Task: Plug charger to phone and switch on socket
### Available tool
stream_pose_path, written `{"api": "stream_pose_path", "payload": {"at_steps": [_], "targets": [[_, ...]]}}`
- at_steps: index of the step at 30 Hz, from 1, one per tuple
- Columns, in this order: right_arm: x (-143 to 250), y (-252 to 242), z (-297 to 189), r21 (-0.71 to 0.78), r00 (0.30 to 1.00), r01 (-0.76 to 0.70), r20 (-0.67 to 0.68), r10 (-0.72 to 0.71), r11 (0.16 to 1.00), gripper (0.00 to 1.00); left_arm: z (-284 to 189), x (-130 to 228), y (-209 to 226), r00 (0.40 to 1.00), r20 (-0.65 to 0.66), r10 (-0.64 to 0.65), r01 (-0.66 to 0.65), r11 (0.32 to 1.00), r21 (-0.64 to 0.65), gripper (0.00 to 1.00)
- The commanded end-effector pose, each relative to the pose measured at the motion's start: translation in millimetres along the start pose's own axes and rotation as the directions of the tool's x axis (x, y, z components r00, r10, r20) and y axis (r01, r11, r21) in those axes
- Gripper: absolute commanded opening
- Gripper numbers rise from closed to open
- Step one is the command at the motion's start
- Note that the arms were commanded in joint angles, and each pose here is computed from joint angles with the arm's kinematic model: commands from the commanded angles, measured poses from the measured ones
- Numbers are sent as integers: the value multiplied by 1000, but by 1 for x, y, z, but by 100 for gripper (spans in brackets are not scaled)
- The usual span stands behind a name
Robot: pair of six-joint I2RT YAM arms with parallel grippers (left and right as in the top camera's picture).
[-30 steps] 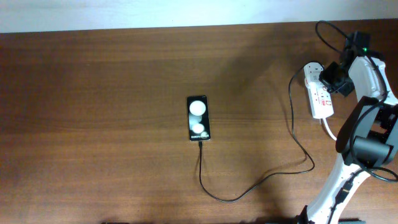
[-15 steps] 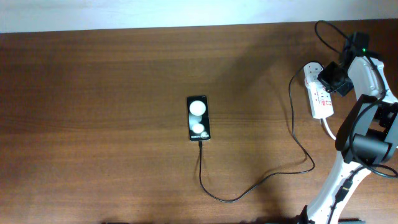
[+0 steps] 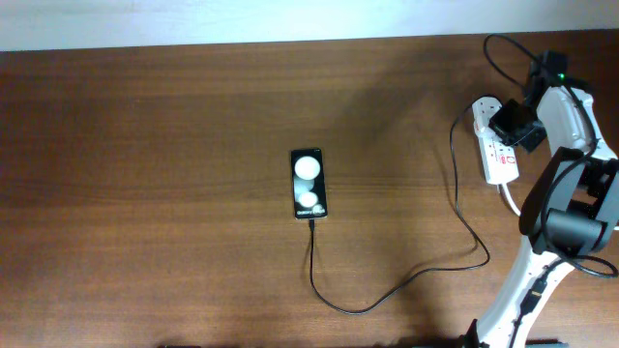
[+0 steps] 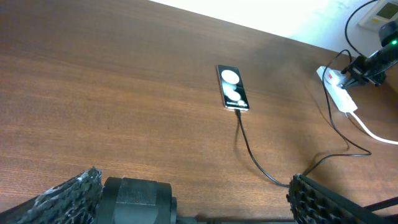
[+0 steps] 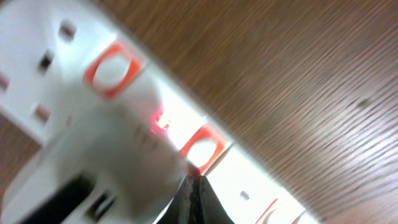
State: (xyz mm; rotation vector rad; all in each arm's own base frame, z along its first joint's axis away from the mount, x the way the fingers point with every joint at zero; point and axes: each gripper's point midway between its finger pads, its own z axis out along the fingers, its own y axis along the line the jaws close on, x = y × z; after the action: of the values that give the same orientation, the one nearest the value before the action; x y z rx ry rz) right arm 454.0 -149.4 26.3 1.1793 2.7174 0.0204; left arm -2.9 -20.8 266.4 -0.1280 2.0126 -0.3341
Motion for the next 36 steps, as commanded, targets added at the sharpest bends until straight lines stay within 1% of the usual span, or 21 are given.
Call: {"api": "stream_pose_path", "payload": {"at_steps": [1, 3, 5, 8, 9, 11, 12, 15, 18, 21, 22, 24, 26, 28, 31, 36], "targets": [[36, 7, 20, 44, 994, 44, -100, -40, 998, 4, -1, 0, 1, 1000, 12, 11, -11, 1000, -6, 99], [27, -13, 7, 85, 997, 12, -80, -5, 996, 4, -1, 0, 1, 1000, 12, 11, -11, 1000, -6, 99], [15, -31, -23, 75, 998, -39, -48, 43, 996, 4, -1, 0, 1, 1000, 12, 11, -11, 1000, -6, 99], [6, -50, -82, 43, 996, -89, 24, 88, 995, 4, -1, 0, 1, 1000, 12, 11, -11, 1000, -5, 99], [7, -50, -111, 21, 994, -91, 65, 90, 996, 4, -1, 0, 1, 1000, 12, 11, -11, 1000, -5, 99], [16, -47, -166, -30, 987, -76, 141, 80, 997, 4, -1, 0, 0, 1000, 13, 11, -11, 1000, -5, 99], [23, -46, -185, -46, 983, -65, 167, 72, 997, 4, -1, 0, 1, 1000, 13, 11, -11, 1000, -5, 99], [54, -35, -255, -140, 963, 0, 266, 38, 990, 4, -1, 0, 1, 1000, 12, 11, -11, 1000, -6, 99], [89, -28, -311, -245, 938, 75, 345, 14, 967, 4, -1, 0, 1, 1000, 12, 11, -11, 1000, -6, 99], [122, -29, -342, -299, 926, 130, 377, -8, 945, 4, -1, -2, 0, 1000, 20, 12, -12, 1000, -6, 99], [128, -30, -350, -309, 920, 144, 393, -11, 940, 4, -1, -10, -2, 998, 53, 16, -16, 1000, 2, 99], [147, -33, -370, -341, 902, 184, 432, -20, 922, 4, -1, -38, -9, 986, 164, 28, -33, 999, 28, 99], [163, -40, -384, -358, 888, 207, 460, -21, 911, 4, 3, -58, -14, 971, 237, 33, -45, 998, 46, 99], [175, -49, -394, -368, 877, 214, 481, -12, 905, 4, 14, -71, -16, 962, 270, 35, -52, 997, 53, 99], [193, -63, -411, -388, 854, 231, 521, 6, 892, 4, 51, -78, -13, 964, 265, 35, -51, 997, 52, 99], [215, -79, -421, -398, 840, 240, 543, 16, 885, 4, 119, -74, -3, 969, 246, 34, -47, 998, 48, 99]]}}
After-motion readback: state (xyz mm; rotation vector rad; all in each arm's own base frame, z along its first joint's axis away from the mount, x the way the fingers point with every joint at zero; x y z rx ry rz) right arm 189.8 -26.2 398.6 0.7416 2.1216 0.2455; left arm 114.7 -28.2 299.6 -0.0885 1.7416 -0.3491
